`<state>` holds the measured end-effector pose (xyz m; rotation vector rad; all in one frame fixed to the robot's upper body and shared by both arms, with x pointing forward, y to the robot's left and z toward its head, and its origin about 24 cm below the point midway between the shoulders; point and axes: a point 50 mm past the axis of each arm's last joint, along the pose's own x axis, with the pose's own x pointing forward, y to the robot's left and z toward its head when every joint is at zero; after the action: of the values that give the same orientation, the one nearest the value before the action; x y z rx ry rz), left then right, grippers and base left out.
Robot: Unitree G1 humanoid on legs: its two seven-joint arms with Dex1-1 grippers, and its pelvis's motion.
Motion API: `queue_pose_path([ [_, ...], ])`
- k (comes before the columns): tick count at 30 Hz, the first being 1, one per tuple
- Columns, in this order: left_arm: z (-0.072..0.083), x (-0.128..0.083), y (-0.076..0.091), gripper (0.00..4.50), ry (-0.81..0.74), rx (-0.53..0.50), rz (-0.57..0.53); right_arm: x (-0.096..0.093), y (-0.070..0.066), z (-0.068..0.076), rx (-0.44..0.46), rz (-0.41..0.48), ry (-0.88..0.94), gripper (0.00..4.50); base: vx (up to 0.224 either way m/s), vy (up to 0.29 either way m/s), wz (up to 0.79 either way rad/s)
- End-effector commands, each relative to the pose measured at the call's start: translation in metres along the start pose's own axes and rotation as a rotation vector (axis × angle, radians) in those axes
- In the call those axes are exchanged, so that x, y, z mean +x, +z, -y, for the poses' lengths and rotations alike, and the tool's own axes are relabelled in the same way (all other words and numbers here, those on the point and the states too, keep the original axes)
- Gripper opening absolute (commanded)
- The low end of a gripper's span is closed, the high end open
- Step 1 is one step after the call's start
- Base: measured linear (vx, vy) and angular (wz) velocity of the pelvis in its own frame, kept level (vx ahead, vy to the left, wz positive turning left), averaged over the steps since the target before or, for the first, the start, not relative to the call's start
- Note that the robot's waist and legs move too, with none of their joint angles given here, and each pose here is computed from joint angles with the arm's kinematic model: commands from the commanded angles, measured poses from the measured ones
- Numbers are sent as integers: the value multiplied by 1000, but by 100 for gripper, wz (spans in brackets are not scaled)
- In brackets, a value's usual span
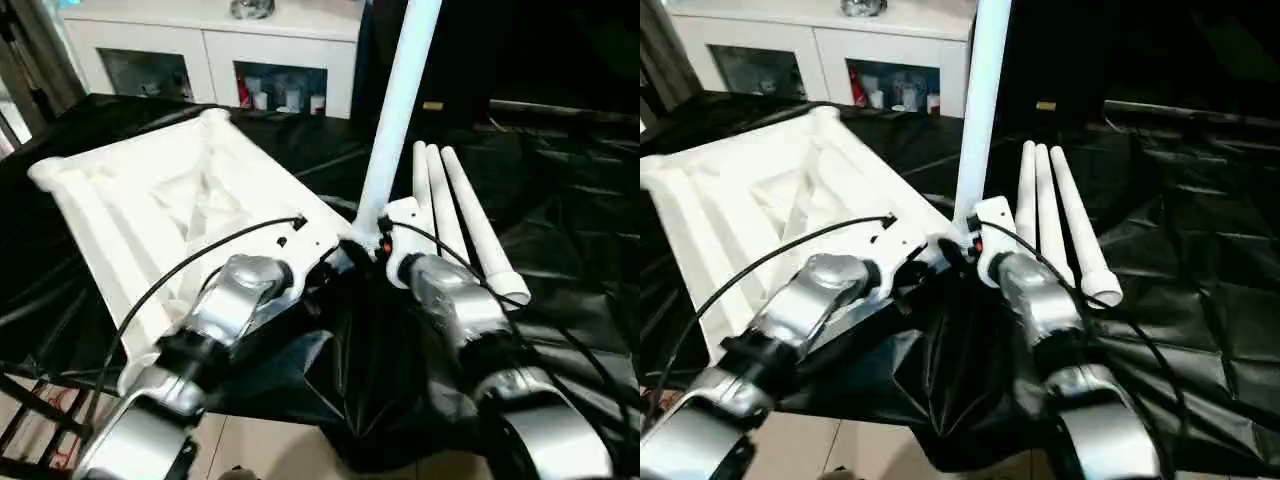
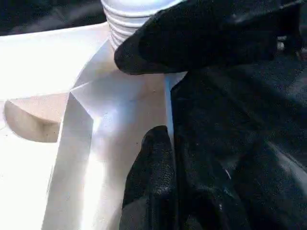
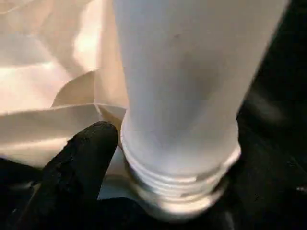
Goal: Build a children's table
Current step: Rotate leg to tighten
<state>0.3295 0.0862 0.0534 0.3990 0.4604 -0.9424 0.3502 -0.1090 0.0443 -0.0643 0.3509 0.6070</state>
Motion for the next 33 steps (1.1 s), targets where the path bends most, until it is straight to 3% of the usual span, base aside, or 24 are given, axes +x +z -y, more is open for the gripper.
queue_pose_path([
  [1,12,-5,12,0,-130,86,108,-7,7,-2,-89,4,116,388,0,0,0],
  [9,11,-25,2,0,-219,132,86,-34,6,11,-215,-24,275,388,0,0,0],
  [17,9,-34,-2,0,-252,142,79,-46,5,9,-198,-25,384,388,0,0,0],
  [18,9,-34,-2,0,-254,142,79,-45,4,8,-196,-25,390,362,0,0,0],
  [22,9,-35,-2,0,-256,138,74,-44,0,3,-188,-41,420,350,0,0,0],
  [23,9,-35,-2,0,-256,137,73,-43,-1,2,-186,-42,419,325,0,0,0],
  [28,8,-35,-3,0,-254,134,72,-42,-2,1,-176,-45,409,285,0,0,0],
  [33,7,-33,-2,0,-236,114,81,-39,-4,0,-118,-18,358,277,0,0,0],
])
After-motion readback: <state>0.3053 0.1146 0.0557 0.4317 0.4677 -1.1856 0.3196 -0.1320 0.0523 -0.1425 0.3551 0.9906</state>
